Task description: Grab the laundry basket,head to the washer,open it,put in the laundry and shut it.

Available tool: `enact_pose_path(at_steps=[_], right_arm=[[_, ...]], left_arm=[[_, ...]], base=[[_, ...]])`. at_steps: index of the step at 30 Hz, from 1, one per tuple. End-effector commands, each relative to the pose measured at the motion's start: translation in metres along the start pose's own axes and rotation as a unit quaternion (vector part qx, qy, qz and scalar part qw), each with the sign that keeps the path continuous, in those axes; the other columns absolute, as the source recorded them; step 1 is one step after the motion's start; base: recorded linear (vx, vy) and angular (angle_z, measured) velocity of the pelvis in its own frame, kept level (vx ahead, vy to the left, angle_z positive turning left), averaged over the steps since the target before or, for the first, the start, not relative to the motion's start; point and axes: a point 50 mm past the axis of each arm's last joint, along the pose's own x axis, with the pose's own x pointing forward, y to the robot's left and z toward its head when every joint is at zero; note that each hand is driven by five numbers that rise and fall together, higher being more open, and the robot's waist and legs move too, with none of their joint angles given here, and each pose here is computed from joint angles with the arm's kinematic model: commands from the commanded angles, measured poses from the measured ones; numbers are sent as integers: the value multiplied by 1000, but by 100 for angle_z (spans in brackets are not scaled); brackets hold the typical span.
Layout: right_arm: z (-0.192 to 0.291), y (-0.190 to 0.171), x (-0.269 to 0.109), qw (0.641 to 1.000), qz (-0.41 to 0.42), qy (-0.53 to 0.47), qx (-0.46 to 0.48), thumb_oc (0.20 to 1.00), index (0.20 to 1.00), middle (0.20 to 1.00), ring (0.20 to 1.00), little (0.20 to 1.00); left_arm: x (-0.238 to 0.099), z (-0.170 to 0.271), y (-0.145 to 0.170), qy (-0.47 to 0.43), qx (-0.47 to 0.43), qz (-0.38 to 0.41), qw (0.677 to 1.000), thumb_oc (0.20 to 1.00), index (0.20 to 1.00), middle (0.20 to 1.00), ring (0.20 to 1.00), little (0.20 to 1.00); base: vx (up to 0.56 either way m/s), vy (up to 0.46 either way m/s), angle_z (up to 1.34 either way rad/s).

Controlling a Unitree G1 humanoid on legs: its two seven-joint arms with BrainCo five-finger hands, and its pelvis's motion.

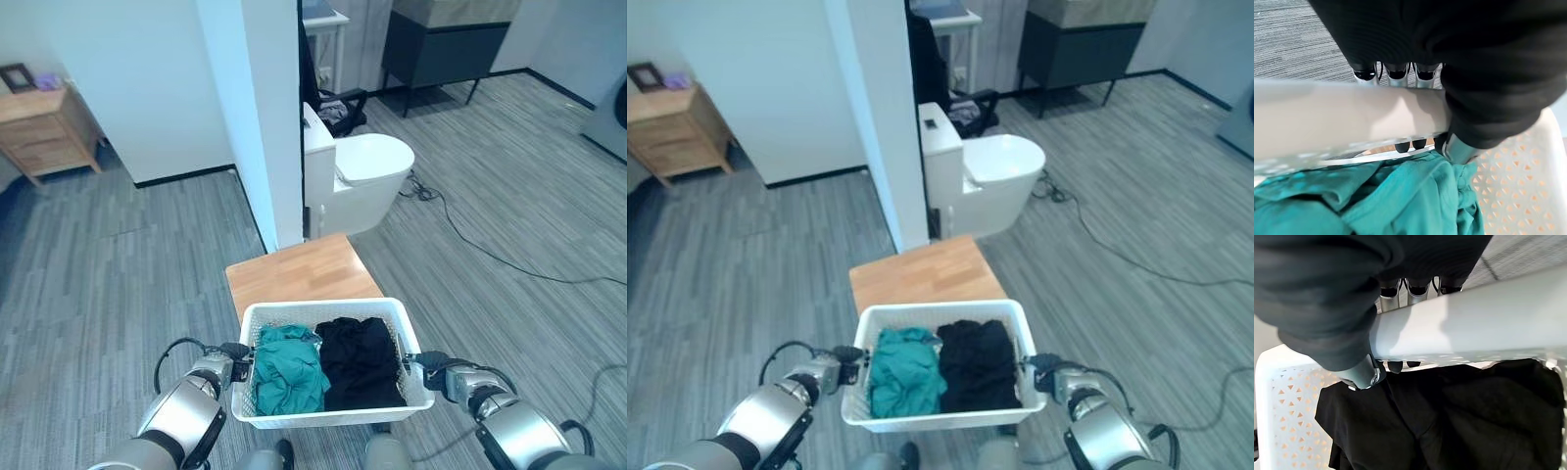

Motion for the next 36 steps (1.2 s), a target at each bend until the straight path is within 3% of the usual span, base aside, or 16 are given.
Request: enact_pose_path(at_steps=[1,5,9,17,27,36], right_arm=[[83,10,-11,985,67,-126,92,200,200,200,200,200],[81,23,-9,992,65,-102,21,200,200,200,200,200],[84,34,-9,992,59,-101,-55,200,200,200,200,200],[59,20,-4,995,40,-88,-24,200,200,200,200,200],[70,20,-6,993,32,-106,-36,200,200,200,200,200],[60,25,-4,993,45,-108,-16,200,200,200,200,200]], left_arm=[[-6,44,-20,-65,-92,-60,992,200,200,200,200,200],[-9,60,-8,-77,-91,-45,992,200,200,200,200,200],[-10,65,-16,-109,-142,-55,982,200,200,200,200,200],[-6,47,-25,-110,-138,-57,983,200,200,200,200,200],[-5,43,-21,-105,-149,-55,982,200,200,200,200,200],[-5,39,-27,-104,-131,-62,984,200,200,200,200,200]], base=[[-152,119,-174],[-123,24,-128],[-103,-171,-156],[25,-163,-38],[40,-157,-34],[116,111,-65]])
